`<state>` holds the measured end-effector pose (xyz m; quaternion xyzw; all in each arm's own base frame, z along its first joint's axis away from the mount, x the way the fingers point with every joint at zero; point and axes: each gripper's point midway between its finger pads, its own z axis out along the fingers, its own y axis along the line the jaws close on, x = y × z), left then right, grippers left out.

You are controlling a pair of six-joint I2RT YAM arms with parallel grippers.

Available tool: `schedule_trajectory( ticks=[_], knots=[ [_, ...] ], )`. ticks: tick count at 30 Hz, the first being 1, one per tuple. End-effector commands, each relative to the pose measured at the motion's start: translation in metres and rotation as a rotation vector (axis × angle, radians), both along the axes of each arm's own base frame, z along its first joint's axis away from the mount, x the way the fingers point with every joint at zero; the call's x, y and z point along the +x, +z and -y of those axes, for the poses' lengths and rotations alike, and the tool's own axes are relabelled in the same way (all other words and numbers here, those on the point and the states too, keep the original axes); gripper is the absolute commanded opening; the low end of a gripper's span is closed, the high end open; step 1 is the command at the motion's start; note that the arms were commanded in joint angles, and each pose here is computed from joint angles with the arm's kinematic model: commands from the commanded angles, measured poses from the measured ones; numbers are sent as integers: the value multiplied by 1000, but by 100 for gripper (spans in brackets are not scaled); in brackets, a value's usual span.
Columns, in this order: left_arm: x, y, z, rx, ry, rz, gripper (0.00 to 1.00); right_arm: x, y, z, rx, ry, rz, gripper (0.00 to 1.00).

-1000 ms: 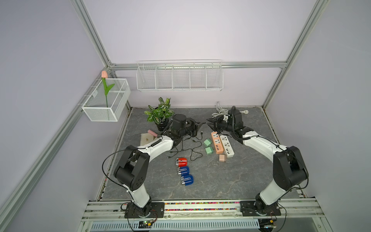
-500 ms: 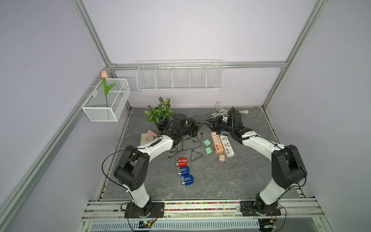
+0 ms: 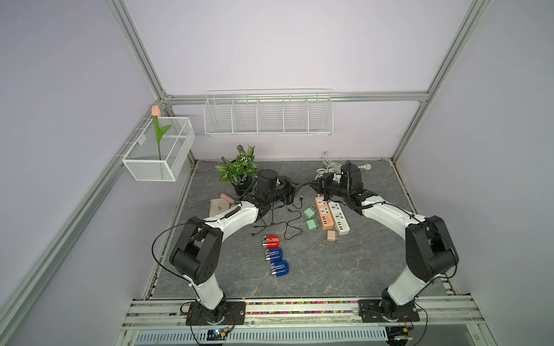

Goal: Charge the electric shaver
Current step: Pick up the charging cable from the center of the board.

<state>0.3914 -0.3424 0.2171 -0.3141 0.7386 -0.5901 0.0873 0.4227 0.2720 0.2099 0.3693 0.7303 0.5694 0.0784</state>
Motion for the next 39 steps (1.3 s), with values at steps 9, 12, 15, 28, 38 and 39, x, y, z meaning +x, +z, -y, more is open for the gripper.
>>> schedule_trajectory(
  ticks=[9,12,15,28,38,39],
  knots=[
    [4,23,14,-56,-25,33,26,-1,1,-3,32,-23,-11,7],
    [4,23,16,-57,-29,31,23,-1,1,-5,34,-23,-14,7],
    [3,18,19,-49,-40,16,23,0,2,-5,41,-26,-14,7],
    [7,14,25,-60,-46,5,8,0,1,-8,53,-25,-17,7],
    [4,8,18,-50,-39,-11,20,5,-4,0,40,-46,-22,7],
    [5,8,16,-50,-35,-10,20,6,-4,0,40,-45,-21,7]
  ],
)
